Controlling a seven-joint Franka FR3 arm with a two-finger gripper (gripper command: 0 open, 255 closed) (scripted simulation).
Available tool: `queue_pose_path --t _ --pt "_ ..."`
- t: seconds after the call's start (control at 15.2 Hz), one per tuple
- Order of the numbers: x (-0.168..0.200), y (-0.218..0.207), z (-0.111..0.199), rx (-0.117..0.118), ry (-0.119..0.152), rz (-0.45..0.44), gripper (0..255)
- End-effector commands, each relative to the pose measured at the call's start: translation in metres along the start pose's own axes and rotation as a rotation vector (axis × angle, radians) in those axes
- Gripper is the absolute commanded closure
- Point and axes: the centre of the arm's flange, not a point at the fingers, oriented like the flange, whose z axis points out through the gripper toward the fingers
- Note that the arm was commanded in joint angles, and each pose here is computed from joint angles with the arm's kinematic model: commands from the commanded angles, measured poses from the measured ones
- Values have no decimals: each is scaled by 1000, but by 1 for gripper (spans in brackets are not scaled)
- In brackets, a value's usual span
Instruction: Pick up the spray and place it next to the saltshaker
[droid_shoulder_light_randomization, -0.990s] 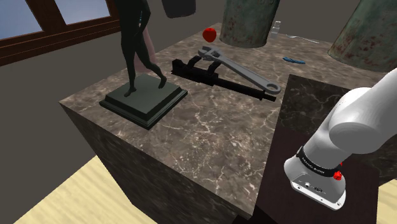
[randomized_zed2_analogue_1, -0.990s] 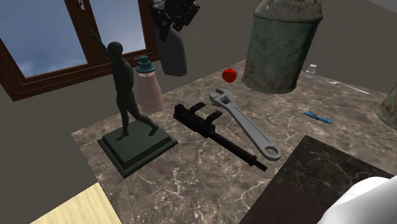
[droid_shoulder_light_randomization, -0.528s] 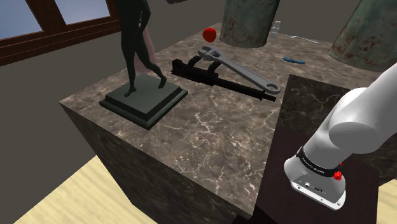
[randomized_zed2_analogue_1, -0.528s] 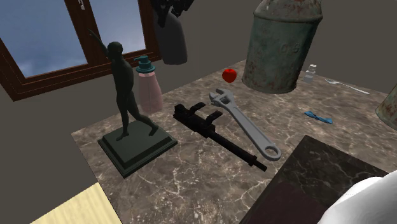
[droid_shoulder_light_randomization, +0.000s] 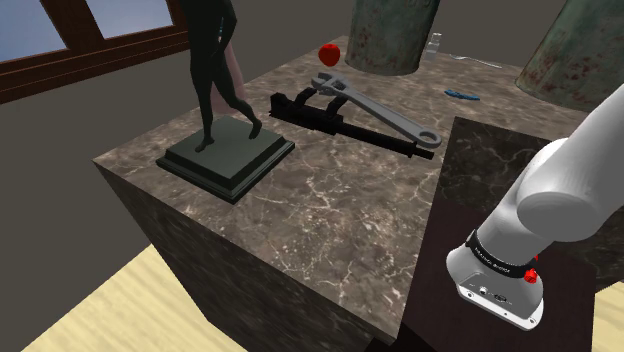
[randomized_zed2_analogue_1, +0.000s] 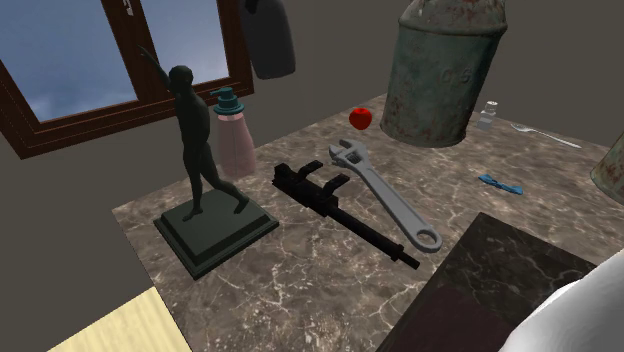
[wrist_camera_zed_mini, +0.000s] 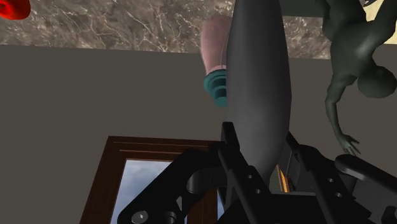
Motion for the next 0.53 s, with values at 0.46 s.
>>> queue_pose_path --t 0.46 --pt "-19 58 -20 0 0 0 255"
